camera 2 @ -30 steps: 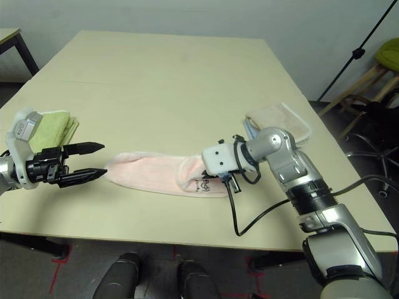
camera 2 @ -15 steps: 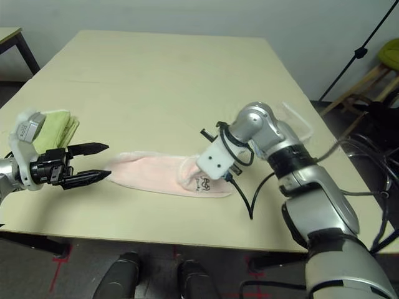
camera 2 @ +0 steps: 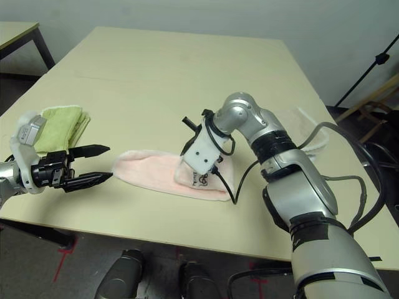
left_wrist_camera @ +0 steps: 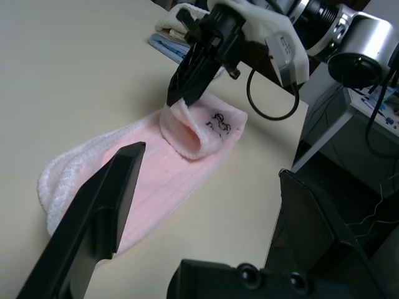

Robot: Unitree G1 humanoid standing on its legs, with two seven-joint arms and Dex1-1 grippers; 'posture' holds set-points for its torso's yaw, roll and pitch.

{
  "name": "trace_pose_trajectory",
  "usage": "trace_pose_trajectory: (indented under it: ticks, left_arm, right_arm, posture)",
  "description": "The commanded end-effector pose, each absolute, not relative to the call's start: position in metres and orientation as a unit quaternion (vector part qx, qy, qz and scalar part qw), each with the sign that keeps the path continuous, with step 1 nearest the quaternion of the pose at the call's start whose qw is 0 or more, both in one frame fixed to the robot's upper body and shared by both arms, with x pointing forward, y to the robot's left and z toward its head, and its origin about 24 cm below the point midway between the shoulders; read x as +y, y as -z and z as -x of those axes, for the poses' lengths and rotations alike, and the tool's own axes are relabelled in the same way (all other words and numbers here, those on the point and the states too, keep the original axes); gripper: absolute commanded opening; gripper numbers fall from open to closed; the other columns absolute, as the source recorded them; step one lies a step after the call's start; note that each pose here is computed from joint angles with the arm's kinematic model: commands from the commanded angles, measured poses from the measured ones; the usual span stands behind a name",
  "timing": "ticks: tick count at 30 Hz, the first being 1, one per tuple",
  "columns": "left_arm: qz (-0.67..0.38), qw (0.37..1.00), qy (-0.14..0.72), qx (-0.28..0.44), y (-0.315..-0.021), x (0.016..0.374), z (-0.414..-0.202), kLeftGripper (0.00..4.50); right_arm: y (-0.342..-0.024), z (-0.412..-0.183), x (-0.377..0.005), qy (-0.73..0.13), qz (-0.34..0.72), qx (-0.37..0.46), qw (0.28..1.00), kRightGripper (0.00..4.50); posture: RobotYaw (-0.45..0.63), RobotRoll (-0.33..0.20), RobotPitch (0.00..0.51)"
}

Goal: Fold the towel and set it aside.

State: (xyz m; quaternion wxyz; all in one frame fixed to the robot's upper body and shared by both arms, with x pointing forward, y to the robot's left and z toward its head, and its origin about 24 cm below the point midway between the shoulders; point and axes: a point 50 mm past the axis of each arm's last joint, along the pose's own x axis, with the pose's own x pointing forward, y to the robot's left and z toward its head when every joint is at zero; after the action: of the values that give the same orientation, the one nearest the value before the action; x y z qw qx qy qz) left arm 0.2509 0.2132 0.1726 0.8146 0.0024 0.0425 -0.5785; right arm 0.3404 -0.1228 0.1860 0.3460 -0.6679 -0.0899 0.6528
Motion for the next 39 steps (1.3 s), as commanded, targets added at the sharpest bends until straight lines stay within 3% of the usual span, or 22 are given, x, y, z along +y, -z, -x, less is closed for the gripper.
trace_pose_trajectory:
  ticks: [1, 5, 8, 13, 17, 24, 34, 39]
  left_arm:
    - [0.000, 0.804, 0.593, 0.041, -0.176, 0.203, -0.252, 4.50]
    - [0.007, 0.802, 0.596, 0.042, -0.181, 0.196, -0.256, 4.50]
    - [0.005, 0.806, 0.591, 0.028, -0.189, 0.189, -0.264, 4.50]
    - [-0.020, 0.820, 0.571, 0.003, -0.204, 0.170, -0.281, 4.50]
    - [-0.024, 0.833, 0.553, -0.027, -0.214, 0.138, -0.300, 4.50]
    - [-0.019, 0.813, 0.580, -0.036, -0.200, 0.082, -0.313, 4.50]
    - [-0.052, 0.795, 0.604, 0.025, -0.166, 0.066, -0.313, 4.50]
    - [-0.064, 0.796, 0.600, 0.040, -0.155, 0.063, -0.314, 3.18]
  right_arm:
    - [-0.184, -0.338, -0.128, -0.665, 0.633, -0.067, 0.390, 2.08]
    - [-0.204, -0.337, -0.136, -0.666, 0.593, -0.047, 0.451, 3.49]
    - [-0.226, -0.345, -0.149, -0.635, 0.543, -0.015, 0.549, 4.44]
    - [-0.256, -0.353, -0.191, -0.540, 0.480, 0.009, 0.692, 4.44]
    - [-0.248, -0.339, -0.229, -0.489, 0.385, 0.055, 0.781, 4.44]
    - [-0.207, -0.295, -0.246, -0.439, 0.207, 0.090, 0.870, 4.44]
    - [-0.173, -0.267, -0.247, -0.385, 0.165, 0.108, 0.902, 4.44]
    - [-0.166, -0.268, -0.238, -0.375, 0.151, 0.095, 0.910, 4.50]
  posture:
    - [0.24, 0.000, 0.145]
    - [0.22, 0.000, 0.143]
    - [0.21, 0.000, 0.141]
    - [0.18, 0.000, 0.138]
    - [0.16, 0.000, 0.140]
    - [0.13, 0.000, 0.154]
    - [0.06, 0.000, 0.152]
    - [0.06, 0.000, 0.144]
